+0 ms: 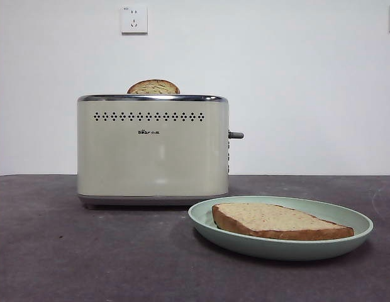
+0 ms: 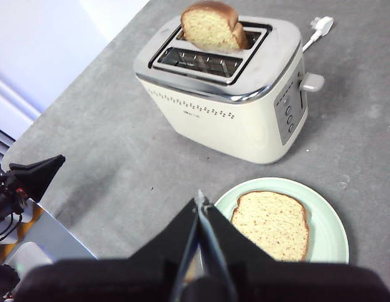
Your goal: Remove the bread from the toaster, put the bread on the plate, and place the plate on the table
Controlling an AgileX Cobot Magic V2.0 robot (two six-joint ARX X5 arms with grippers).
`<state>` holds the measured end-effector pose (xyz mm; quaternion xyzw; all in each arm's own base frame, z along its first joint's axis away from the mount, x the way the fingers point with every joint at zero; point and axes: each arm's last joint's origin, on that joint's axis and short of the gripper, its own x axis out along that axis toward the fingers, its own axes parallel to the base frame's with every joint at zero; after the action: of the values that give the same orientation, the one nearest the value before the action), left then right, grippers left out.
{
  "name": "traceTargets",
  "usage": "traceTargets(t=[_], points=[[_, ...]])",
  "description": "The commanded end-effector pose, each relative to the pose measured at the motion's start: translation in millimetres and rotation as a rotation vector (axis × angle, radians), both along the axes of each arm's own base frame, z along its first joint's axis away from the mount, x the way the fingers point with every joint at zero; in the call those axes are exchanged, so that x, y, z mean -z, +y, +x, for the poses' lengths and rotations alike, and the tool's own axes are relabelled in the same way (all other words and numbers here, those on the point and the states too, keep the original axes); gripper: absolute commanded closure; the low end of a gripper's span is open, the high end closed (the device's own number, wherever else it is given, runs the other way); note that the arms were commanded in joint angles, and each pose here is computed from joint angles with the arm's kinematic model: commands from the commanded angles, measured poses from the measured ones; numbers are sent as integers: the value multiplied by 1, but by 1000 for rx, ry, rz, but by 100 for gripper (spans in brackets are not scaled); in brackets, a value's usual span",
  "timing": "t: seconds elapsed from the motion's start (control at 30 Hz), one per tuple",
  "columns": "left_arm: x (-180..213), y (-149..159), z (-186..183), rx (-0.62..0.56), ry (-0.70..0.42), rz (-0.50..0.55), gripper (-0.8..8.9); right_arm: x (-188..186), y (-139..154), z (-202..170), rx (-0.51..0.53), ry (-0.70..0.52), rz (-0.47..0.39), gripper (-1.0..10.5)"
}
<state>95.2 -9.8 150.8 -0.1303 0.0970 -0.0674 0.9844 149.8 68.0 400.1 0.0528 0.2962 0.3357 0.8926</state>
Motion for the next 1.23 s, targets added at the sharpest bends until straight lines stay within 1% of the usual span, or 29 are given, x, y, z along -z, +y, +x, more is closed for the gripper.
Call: traceTargets(t=[0.03,1.03,1.1,1.13,1.17,1.23], points=[[4,0,0,-2,7,5,817,0,0,0,4,0,4,945],[4,0,0,-3,2,1,817,0,0,0,4,1,4,945],[4,0,0,-3,3,1,817,-1,0,0,-12,-32,-21,945],[4,0,0,-3,2,1,817,-1,-1,1,-13,-67,-55,945],[4,0,0,-3,2,1,817,-2,-3,3,3,-114,-102,945],[4,0,0,-3,2,1,817,-3,-8,10,84,-197,-181,945]])
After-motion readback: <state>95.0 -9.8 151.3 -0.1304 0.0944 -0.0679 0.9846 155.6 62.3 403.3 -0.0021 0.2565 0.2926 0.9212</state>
